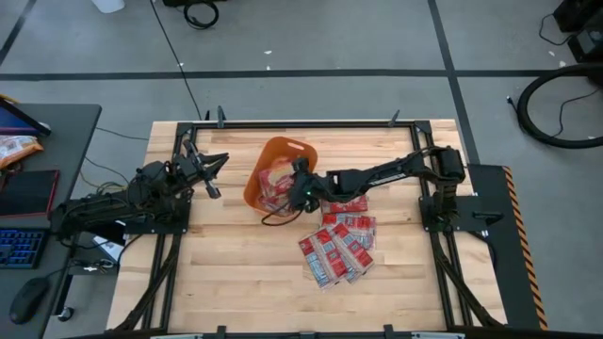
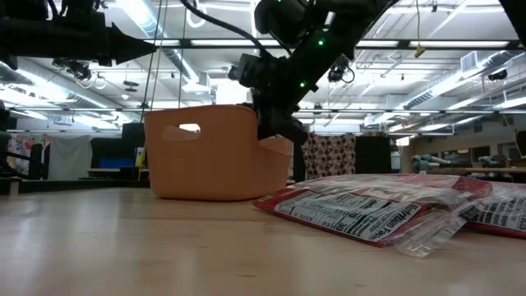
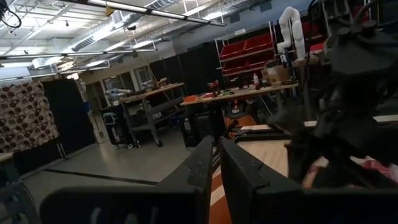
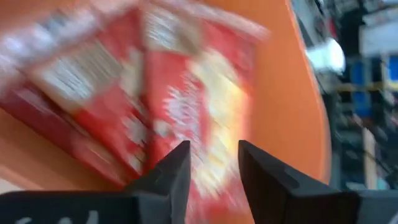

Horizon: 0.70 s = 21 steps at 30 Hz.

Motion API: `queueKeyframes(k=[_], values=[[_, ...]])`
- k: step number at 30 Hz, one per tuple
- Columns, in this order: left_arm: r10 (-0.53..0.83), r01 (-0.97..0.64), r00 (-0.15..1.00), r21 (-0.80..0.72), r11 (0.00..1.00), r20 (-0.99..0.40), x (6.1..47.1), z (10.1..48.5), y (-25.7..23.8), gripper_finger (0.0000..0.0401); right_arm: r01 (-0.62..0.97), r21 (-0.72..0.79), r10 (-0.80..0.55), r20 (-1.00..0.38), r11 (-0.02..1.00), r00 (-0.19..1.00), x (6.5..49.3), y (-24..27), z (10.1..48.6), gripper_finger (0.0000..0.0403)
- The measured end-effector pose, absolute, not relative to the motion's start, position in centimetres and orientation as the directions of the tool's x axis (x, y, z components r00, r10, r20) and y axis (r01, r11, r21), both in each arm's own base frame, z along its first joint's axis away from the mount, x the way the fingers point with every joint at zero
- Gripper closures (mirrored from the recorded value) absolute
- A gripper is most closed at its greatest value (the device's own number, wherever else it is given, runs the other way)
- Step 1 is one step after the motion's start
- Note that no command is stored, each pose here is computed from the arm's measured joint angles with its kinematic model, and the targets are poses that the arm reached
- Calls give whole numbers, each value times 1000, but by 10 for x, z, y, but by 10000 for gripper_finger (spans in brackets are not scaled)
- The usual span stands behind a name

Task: Sort popcorn bags into baskets
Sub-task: Put the red popcorn pack into the orange bin

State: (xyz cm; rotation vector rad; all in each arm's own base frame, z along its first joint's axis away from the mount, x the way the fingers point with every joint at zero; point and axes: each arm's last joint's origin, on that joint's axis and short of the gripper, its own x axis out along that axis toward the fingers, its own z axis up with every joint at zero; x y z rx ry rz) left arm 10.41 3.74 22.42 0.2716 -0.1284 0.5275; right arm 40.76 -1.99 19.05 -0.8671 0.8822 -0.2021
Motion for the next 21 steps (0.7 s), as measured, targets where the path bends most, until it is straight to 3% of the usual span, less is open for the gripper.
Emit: queueKeyframes(k=[4,12,21], values=[[479,-512,857,222,829,190,104,224,37,365,-111,-755,-572,-575,646,585,397,-15,203,256],[477,-514,851,168,841,220,104,227,37,365,51,-509,-459,-723,859,517,374,-4,212,256],[475,-483,860,-5,876,189,104,224,37,365,125,-325,-344,-918,937,199,336,25,195,256]])
